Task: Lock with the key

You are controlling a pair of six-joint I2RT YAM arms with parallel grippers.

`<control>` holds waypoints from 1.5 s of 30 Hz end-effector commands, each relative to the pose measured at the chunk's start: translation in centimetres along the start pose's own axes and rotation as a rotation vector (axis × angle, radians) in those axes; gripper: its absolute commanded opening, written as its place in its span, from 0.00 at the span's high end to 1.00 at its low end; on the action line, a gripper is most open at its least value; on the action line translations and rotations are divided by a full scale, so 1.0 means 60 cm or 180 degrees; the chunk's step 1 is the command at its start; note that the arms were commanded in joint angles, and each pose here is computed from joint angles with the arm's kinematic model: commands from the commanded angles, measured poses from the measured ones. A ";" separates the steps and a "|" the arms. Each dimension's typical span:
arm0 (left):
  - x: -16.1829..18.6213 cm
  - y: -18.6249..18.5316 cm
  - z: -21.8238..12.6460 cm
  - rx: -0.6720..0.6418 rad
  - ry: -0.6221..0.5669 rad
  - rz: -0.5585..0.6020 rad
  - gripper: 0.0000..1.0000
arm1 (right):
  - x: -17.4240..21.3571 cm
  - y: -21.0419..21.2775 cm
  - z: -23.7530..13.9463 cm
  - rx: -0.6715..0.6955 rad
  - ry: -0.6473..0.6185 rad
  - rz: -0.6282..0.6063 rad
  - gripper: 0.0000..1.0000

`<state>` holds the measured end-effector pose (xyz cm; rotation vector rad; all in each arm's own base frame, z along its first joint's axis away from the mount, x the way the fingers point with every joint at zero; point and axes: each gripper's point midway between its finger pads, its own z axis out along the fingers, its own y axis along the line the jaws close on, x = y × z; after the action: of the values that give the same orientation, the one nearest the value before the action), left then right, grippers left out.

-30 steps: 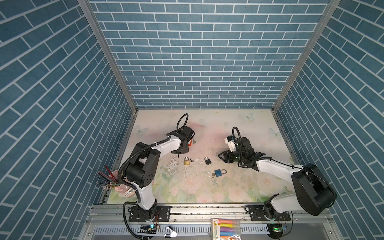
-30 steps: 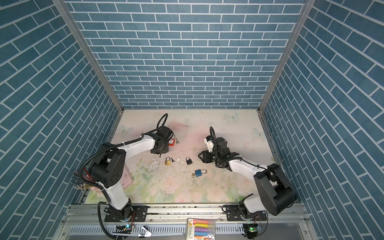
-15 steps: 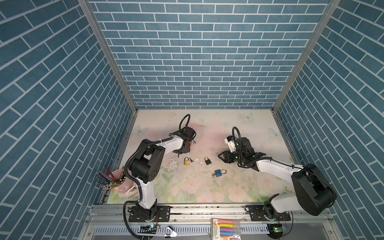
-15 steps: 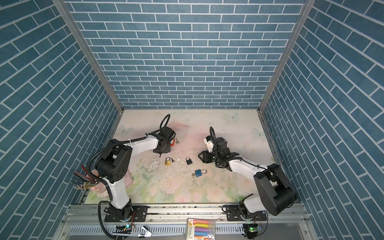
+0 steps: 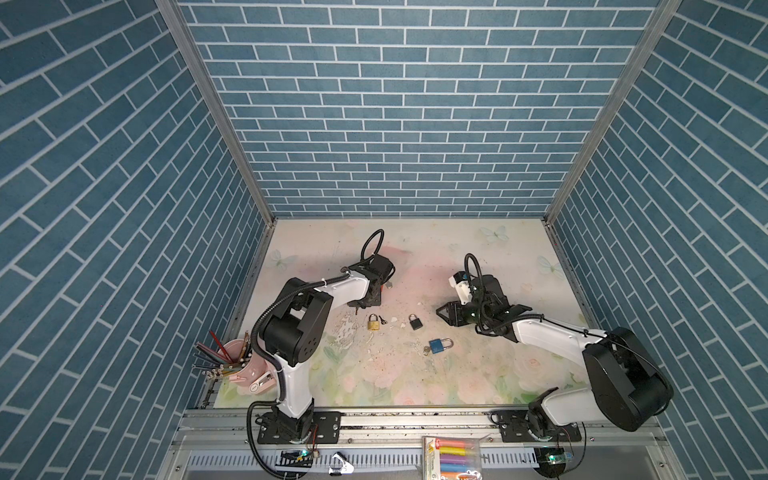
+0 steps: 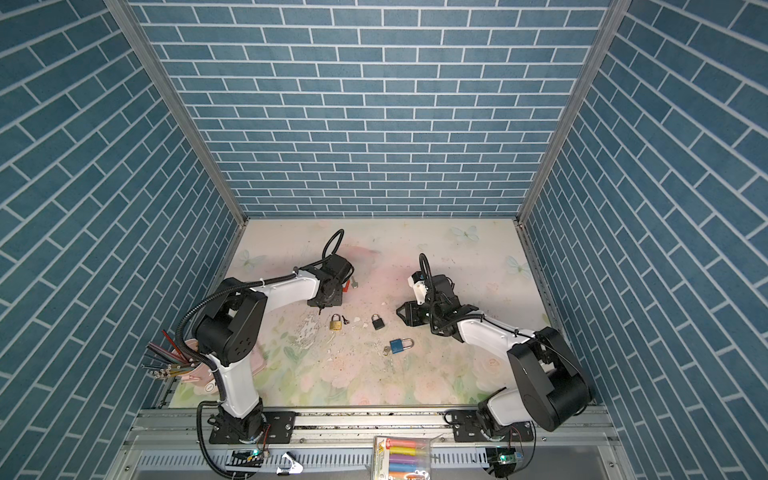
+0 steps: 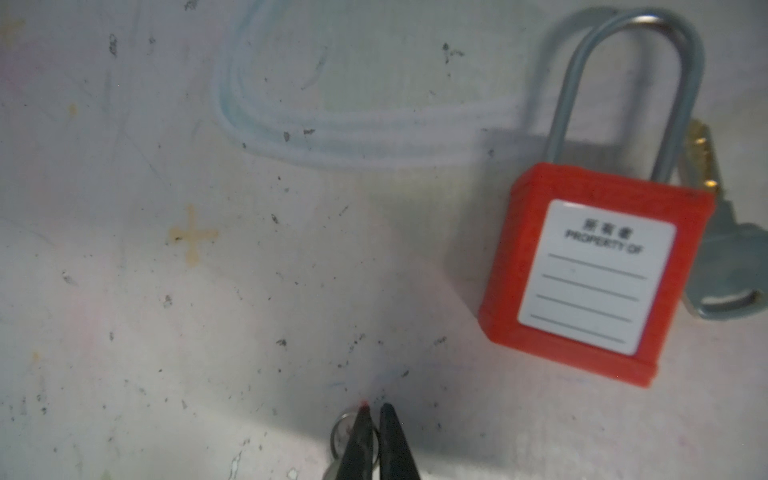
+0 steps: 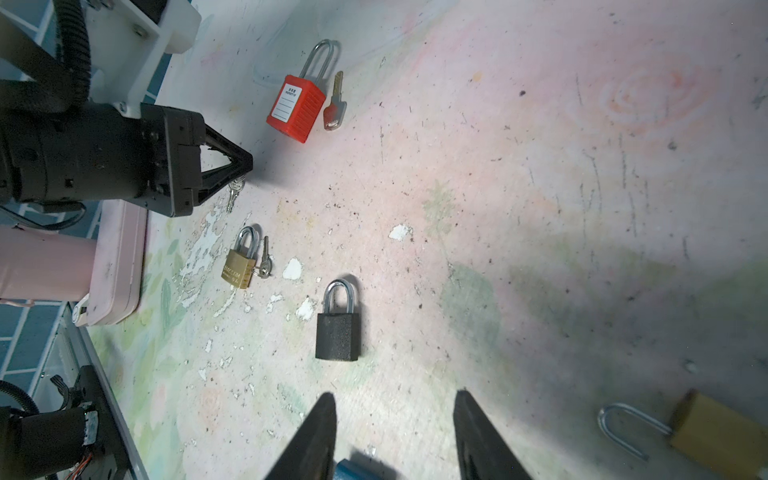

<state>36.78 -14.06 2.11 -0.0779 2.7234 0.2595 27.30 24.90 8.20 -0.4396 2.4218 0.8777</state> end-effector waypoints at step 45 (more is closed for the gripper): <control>0.013 0.031 0.008 -0.0792 -0.0120 0.0595 0.78 | -0.014 0.004 0.007 -0.0021 -0.0039 -0.0083 0.53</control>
<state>36.28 -12.72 2.08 0.0785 2.6499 0.5669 27.33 24.93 7.73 -0.4391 2.4327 0.8757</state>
